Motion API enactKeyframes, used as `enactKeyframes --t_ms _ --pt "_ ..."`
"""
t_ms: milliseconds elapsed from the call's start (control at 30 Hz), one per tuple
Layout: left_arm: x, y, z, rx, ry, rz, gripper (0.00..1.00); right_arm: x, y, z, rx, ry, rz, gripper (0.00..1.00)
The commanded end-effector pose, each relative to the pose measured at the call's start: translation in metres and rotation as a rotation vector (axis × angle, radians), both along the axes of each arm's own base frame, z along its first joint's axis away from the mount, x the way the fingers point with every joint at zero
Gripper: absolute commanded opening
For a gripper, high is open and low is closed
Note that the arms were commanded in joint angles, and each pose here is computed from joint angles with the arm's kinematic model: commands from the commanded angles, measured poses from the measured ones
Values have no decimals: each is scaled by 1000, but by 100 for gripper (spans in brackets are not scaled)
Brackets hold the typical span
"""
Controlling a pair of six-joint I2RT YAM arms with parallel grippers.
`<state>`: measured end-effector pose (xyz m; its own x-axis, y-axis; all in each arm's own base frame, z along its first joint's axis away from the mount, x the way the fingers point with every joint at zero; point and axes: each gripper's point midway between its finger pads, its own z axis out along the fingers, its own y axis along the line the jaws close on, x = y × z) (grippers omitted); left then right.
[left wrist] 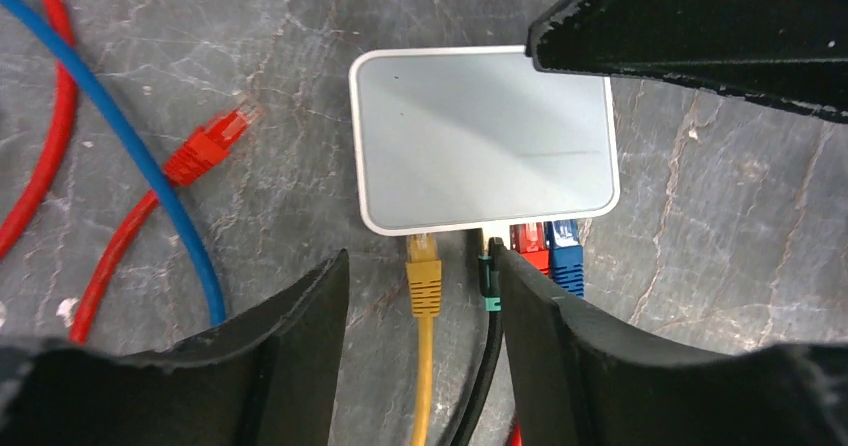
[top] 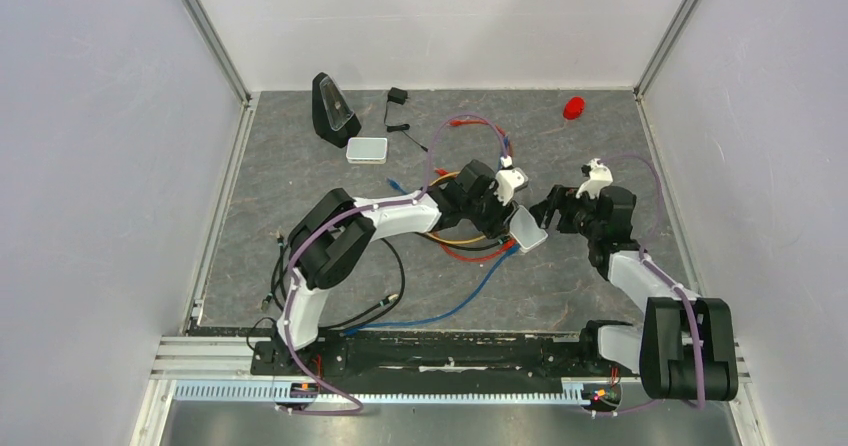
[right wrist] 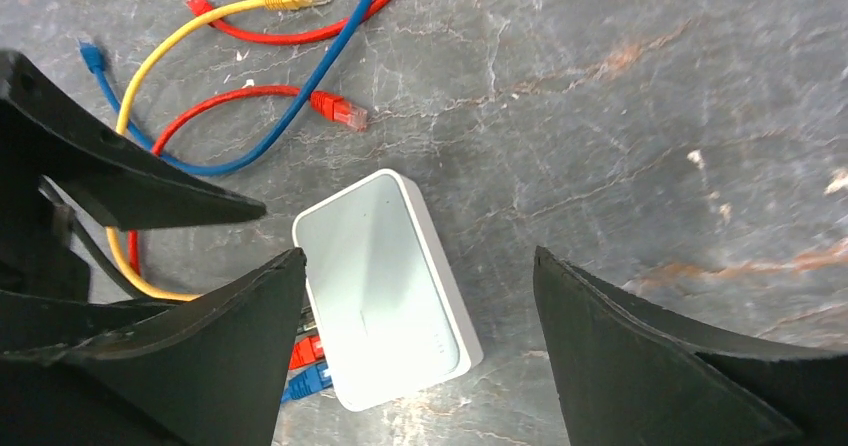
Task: Insert the plug into the switch port
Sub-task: Insert the connector into the switch port, then move the switch port to the center of the board.
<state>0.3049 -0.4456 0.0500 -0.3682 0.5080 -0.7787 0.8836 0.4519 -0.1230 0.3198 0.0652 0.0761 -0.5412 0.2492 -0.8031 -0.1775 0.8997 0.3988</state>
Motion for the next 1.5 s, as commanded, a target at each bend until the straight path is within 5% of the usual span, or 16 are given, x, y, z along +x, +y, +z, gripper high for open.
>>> enactKeyframes --t_ms 0,200,367,833,1167,1467 --pt "26 5 77 -153 -49 127 63 11 -6 21 -160 -94 83 86" --pt "41 82 130 -184 -47 370 65 16 32 26 -305 -133 311 89" --pt "29 167 163 -56 -96 573 71 16 49 3 -428 -49 412 97" --pt "-48 257 153 82 -193 527 74 10 45 -46 -594 141 485 92" --pt "-50 266 160 90 -228 540 73 19 28 -50 -650 178 399 71" --pt "-45 280 165 102 -279 605 73 24 -79 -45 -649 322 21 68"
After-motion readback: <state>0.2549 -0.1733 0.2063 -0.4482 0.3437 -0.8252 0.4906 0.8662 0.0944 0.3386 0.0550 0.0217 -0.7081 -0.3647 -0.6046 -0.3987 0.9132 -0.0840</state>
